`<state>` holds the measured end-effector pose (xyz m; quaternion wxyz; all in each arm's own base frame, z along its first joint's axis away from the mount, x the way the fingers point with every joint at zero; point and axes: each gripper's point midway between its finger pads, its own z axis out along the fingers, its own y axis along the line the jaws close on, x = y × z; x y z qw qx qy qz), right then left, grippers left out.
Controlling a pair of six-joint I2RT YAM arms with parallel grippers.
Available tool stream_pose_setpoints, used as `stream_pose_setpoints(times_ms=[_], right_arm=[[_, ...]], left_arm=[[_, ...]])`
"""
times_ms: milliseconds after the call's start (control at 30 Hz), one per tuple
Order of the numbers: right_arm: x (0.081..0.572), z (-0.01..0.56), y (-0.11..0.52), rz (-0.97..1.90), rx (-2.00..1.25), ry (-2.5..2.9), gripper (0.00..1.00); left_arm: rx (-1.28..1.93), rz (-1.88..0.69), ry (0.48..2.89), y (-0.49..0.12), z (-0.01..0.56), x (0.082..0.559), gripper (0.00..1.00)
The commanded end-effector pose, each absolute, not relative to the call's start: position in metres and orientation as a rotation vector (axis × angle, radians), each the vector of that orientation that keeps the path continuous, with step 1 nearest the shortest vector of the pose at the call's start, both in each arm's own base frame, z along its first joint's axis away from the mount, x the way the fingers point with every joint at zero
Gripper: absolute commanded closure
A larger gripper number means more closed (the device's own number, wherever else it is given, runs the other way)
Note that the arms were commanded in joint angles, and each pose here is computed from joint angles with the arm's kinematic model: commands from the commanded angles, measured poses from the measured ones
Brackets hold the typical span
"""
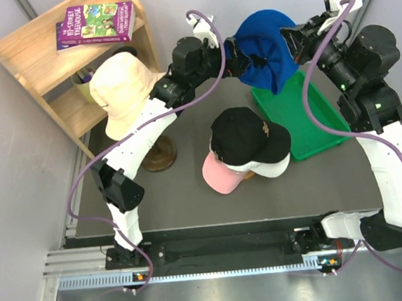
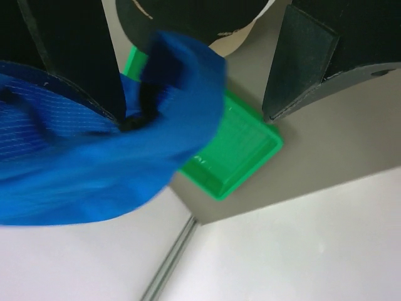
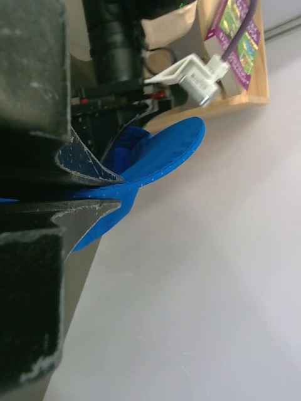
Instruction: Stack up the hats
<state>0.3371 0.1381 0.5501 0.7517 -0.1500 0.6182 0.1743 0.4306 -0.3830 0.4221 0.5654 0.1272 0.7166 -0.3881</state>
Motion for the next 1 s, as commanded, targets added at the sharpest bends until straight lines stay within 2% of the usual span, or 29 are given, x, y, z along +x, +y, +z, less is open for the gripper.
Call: stream_pose_setpoints(times_ms=[0,167,533,800,967], right_arm=[[0.308,0.607,0.137,0.408,-0.323,1.18,1.0],[0.315,0.609,0.117,0.257,-0.302,1.185,1.0],[0.343,0.605,0.107,0.111,-0.302,1.195,1.0],[0.359,0.579,0.115,0.099,-0.333,1.239,1.0],[0.361,0.56,0.129,0.028,-0.356,1.243,1.0]], left_arm=[[0.219,-0.847,1.684,-0.368,0.433,0.436,0.07],[0.223,-0.818,1.72,-0.363,0.424,0.433,0.08],[0.251,-0.784,1.811,-0.348,0.398,0.41,0.09],[0.327,-0.904,1.653,-0.352,0.456,0.387,0.08],[0.311,-0.896,1.604,-0.34,0.477,0.377,0.07]])
